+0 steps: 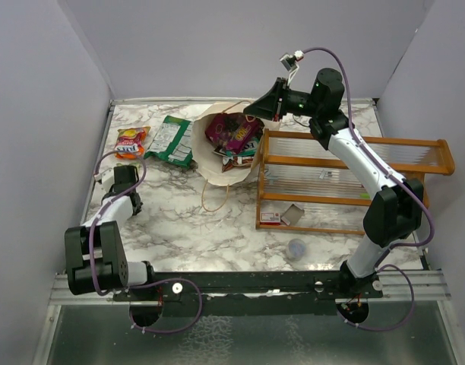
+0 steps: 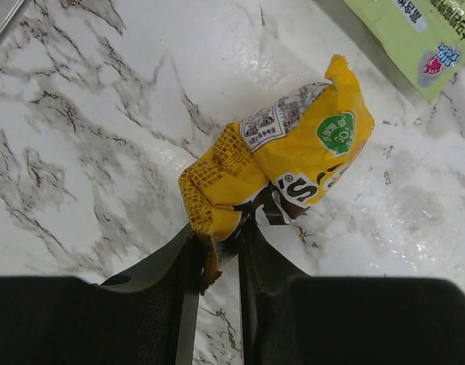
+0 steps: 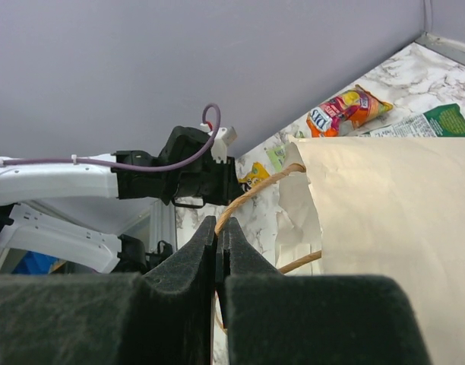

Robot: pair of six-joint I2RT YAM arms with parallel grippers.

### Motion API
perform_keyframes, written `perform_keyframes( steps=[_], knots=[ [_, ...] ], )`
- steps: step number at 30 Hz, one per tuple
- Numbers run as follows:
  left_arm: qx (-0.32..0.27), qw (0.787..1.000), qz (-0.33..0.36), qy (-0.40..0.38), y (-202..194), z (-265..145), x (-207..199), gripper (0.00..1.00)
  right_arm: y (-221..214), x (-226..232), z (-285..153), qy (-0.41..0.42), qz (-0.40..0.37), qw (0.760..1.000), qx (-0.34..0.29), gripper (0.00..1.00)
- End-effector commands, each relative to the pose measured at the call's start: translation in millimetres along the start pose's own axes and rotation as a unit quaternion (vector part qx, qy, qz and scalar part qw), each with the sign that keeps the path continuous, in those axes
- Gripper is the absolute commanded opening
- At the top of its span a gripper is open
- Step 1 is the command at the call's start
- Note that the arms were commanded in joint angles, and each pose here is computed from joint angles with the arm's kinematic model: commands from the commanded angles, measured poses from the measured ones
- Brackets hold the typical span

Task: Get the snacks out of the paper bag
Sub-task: Place the snack at the center of the board.

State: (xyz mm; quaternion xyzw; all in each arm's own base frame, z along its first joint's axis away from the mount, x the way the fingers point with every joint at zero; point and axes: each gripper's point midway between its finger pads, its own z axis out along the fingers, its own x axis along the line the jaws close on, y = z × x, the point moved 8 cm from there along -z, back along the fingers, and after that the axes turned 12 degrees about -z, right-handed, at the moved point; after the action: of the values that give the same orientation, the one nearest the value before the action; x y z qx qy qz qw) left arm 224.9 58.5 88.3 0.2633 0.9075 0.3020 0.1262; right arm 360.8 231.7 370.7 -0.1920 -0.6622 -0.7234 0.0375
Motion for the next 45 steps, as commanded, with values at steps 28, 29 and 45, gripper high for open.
perform_keyframes(
  steps=[28, 29, 45],
  knots=[
    [0.039, 0.968, -0.204, -0.143, 41.3, -31.0, -35.1, 0.99, 14.4, 12.4, -3.2, 0.016, -0.031, 0.999, -0.011, 0.01],
    [0.033, 0.968, -0.205, -0.141, 42.8, -34.0, -33.3, 0.99, 14.7, 12.6, -3.1, 0.016, -0.031, 0.999, -0.011, 0.01],
    [-0.11, 0.851, 0.044, -0.512, 50.1, -186.4, -125.1, 0.92, 14.5, 11.0, -2.3, 0.012, -0.027, 0.999, -0.011, 0.01]
  ],
)
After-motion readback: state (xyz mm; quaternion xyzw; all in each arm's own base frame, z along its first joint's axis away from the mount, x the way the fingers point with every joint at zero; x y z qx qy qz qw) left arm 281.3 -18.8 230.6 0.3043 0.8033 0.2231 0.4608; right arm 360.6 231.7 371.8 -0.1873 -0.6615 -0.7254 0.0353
